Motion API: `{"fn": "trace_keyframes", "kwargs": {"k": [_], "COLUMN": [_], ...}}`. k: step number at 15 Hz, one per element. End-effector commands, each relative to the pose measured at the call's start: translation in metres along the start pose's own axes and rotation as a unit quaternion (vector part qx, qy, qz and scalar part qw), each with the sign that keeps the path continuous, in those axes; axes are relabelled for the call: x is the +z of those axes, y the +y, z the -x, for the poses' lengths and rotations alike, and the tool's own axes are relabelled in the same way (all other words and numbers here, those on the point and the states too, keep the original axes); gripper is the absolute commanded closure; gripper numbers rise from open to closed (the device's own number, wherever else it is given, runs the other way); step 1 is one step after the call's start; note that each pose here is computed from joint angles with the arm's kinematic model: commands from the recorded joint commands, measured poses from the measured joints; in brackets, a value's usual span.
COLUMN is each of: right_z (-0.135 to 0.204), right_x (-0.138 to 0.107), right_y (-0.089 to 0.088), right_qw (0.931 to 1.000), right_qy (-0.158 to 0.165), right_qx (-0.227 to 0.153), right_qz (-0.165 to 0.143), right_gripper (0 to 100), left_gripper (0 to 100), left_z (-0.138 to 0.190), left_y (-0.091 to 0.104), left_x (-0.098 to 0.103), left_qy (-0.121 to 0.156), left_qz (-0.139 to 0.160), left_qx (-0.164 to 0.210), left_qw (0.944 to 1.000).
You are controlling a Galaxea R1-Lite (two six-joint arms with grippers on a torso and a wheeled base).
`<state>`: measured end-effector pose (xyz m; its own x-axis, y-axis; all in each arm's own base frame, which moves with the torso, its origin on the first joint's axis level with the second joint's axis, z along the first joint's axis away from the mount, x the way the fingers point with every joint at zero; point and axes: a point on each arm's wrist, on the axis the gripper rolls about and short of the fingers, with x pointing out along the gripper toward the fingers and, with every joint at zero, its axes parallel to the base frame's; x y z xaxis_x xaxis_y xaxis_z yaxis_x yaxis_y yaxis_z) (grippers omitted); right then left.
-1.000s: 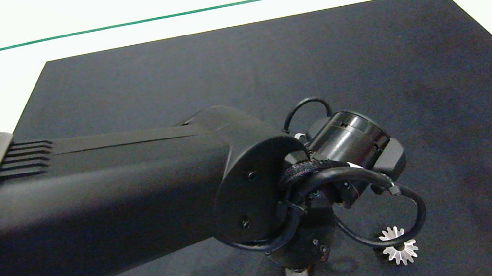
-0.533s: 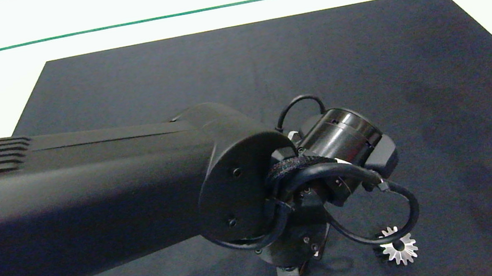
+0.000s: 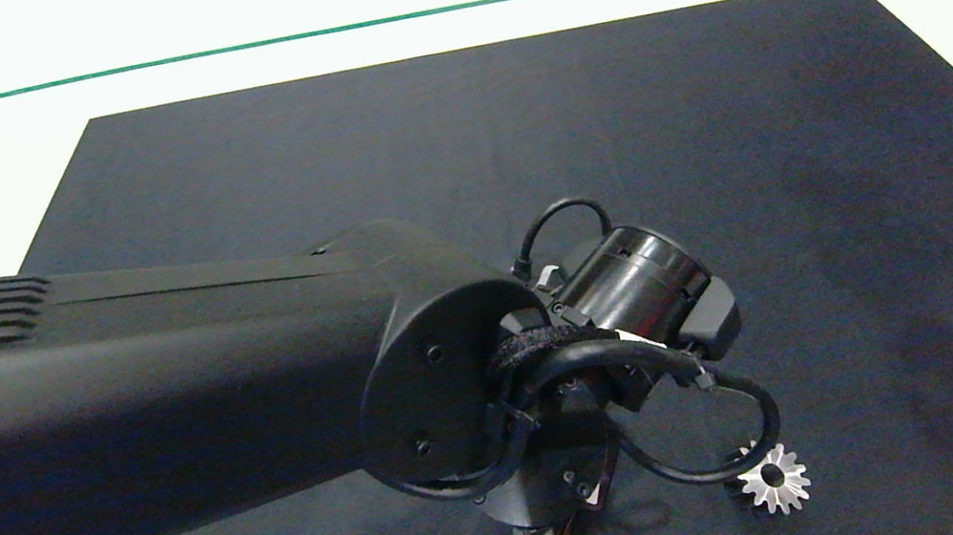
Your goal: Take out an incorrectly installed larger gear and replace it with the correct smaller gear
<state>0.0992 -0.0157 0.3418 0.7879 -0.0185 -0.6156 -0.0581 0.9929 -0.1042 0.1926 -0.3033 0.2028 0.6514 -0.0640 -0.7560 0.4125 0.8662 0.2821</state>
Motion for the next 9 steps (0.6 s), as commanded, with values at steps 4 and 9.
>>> {"fn": "trace_keyframes", "kwargs": {"k": [4,9], "right_z": [-0.0004,-0.0004], "right_x": [-0.0004,-0.0004], "right_y": [0.0001,0.0003], "right_qw": [1.0000,1.0000], "right_qy": [0.003,0.003], "right_qx": [0.001,0.002], "right_qz": [0.000,0.001], "right_gripper": [0,0], "left_gripper": [0,0], "left_z": [0.0017,0.0107], "left_y": [0.0013,0.0055], "left_x": [-0.0007,-0.0014], "left_qy": [0.000,-0.007], "left_qz": [0.000,0.004], "left_qx": [0.001,-0.002], "left_qw": [1.0000,1.0000]}}
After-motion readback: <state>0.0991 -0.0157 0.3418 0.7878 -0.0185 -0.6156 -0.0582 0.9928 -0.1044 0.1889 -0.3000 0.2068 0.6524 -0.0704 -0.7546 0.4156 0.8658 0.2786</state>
